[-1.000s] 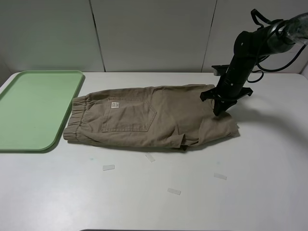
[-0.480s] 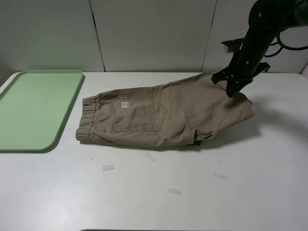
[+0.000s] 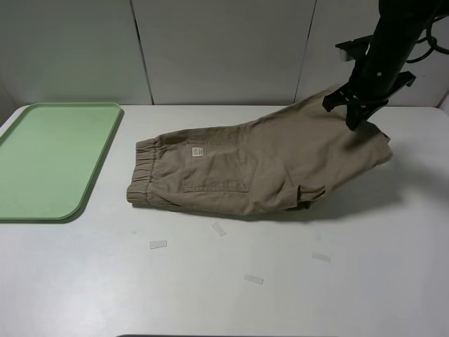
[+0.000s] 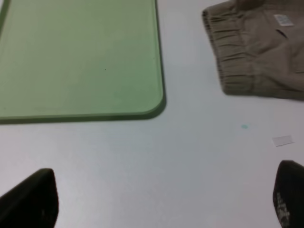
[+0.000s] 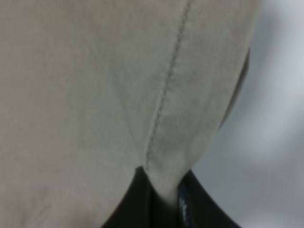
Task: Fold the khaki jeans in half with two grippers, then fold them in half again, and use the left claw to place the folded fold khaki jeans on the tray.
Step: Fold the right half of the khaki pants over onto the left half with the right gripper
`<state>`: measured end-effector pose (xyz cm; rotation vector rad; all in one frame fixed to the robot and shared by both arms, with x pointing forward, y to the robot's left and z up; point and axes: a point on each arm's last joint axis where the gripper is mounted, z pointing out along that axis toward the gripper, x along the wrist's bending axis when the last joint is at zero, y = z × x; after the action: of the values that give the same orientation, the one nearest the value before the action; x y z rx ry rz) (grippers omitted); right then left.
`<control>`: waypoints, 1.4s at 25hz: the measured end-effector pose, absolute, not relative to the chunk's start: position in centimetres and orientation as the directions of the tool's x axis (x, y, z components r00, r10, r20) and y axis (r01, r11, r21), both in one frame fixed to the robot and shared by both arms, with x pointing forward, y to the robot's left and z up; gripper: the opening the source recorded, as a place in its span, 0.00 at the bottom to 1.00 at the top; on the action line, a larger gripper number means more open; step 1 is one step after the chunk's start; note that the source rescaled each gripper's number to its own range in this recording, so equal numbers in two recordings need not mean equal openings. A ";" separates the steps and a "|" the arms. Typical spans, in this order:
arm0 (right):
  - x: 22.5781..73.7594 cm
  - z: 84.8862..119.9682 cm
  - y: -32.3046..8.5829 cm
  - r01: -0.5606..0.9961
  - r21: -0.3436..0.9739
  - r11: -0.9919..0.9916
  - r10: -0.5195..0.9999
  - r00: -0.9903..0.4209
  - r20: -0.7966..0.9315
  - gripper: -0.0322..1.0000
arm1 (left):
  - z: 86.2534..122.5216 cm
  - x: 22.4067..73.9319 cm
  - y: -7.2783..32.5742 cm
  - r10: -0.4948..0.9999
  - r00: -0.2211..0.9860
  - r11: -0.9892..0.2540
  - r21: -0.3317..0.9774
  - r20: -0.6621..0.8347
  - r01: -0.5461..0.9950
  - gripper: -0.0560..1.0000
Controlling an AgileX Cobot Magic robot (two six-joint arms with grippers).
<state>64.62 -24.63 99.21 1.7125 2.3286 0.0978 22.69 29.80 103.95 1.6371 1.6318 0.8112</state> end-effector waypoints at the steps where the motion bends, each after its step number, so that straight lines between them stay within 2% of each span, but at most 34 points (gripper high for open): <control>1: 64.4 99.8 -24.9 0.928 0.200 0.315 0.942 -0.281 -0.184 0.11 | 104.0 22.7 29.8 0.999 0.020 0.015 0.817 -0.033 0.577 0.90; 9: 62.7 104.4 -26.5 0.907 0.207 0.366 0.895 -0.283 -0.346 0.11 | 104.0 22.7 29.8 0.999 0.020 0.015 0.817 -0.033 0.577 0.90; 17: 61.1 107.4 -27.4 0.906 0.214 0.365 0.874 -0.253 -0.416 0.11 | 104.0 22.7 29.8 0.999 0.020 0.015 0.817 -0.033 0.577 0.90; 21: 60.8 107.8 -27.4 0.911 0.228 0.344 0.886 -0.235 -0.399 0.11 | 104.0 22.7 29.8 0.999 0.020 0.015 0.817 -0.033 0.577 0.90; 30: 60.6 107.4 -26.0 0.923 0.261 0.281 0.947 -0.222 -0.234 0.11 | 104.0 22.7 29.8 0.999 0.020 0.015 0.817 -0.033 0.577 0.90; 35: 60.3 107.4 -23.6 0.911 0.277 0.306 0.944 -0.253 -0.209 0.11 | 104.0 22.7 29.8 0.999 0.020 0.015 0.817 -0.033 0.577 0.90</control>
<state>60.29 -23.64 107.40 1.6688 2.2458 0.1406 22.69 29.80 103.95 1.6371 1.6318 0.8112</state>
